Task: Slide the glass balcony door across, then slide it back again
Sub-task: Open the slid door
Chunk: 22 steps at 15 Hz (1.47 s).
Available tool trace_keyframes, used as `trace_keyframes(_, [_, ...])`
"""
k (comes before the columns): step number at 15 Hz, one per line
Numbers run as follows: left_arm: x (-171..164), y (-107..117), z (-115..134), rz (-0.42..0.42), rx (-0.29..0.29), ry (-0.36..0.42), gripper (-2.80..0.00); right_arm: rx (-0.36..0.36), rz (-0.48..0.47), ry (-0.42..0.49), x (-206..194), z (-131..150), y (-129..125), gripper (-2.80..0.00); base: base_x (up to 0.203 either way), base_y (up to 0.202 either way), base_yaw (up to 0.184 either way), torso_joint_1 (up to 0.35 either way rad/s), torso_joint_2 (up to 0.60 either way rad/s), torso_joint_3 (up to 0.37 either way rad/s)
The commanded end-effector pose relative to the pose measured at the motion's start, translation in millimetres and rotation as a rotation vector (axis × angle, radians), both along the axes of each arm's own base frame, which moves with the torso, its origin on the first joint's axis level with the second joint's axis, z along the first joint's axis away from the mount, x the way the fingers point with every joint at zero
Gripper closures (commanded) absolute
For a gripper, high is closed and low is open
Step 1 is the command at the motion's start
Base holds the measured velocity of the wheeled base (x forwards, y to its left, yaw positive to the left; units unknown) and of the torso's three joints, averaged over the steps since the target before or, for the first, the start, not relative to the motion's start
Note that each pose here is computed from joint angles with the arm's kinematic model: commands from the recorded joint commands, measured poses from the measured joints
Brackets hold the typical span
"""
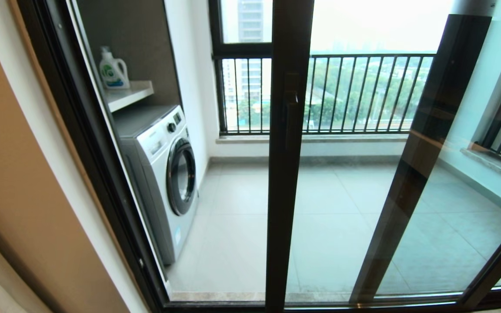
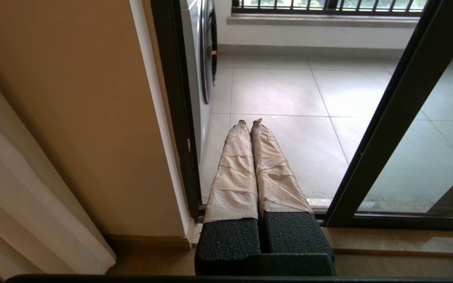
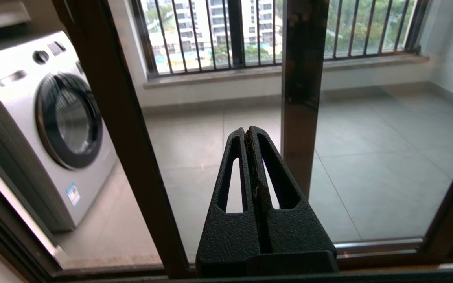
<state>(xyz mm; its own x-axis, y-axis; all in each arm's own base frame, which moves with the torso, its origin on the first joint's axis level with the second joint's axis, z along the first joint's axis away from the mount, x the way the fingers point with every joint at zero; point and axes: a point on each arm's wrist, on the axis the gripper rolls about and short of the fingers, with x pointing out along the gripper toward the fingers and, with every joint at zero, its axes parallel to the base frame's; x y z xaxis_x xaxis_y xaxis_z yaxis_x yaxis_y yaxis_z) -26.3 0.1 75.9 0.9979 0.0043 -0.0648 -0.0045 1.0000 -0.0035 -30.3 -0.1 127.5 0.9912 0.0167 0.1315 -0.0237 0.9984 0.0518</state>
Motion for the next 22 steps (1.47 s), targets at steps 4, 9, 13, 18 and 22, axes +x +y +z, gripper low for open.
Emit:
trace_keyframes(4, [0, 0, 0, 0.000, -0.001, 0.003, 0.00, 0.026, 0.232, 0.151, 84, 111, 8, 0.00, 0.000, 0.000, 0.000, 0.000, 0.00, 0.000])
trace_keyframes(9, [0, 0, 0, 0.000, -0.001, 0.004, 0.00, -0.019, 0.519, 0.255, 189, 143, 53, 0.00, 0.000, 0.000, 0.000, 0.000, 0.00, 0.000])
trace_keyframes(13, [0, 0, 0, 0.001, -0.001, 0.003, 0.00, -0.107, 0.503, 0.301, 258, 142, 123, 0.00, 0.000, 0.000, 0.000, 0.000, 0.00, 0.000])
trace_keyframes(18, [0, 0, 0, 0.000, -0.001, 0.004, 0.00, -0.103, 0.534, 0.200, 301, 135, 182, 0.00, 0.000, 0.000, 0.000, 0.000, 0.00, 0.000])
trace_keyframes(22, [0, 0, 0, 0.002, -0.001, 0.003, 0.00, -0.091, 0.491, 0.169, 329, 133, 200, 0.00, 0.000, 0.000, 0.000, 0.000, 0.00, 0.000])
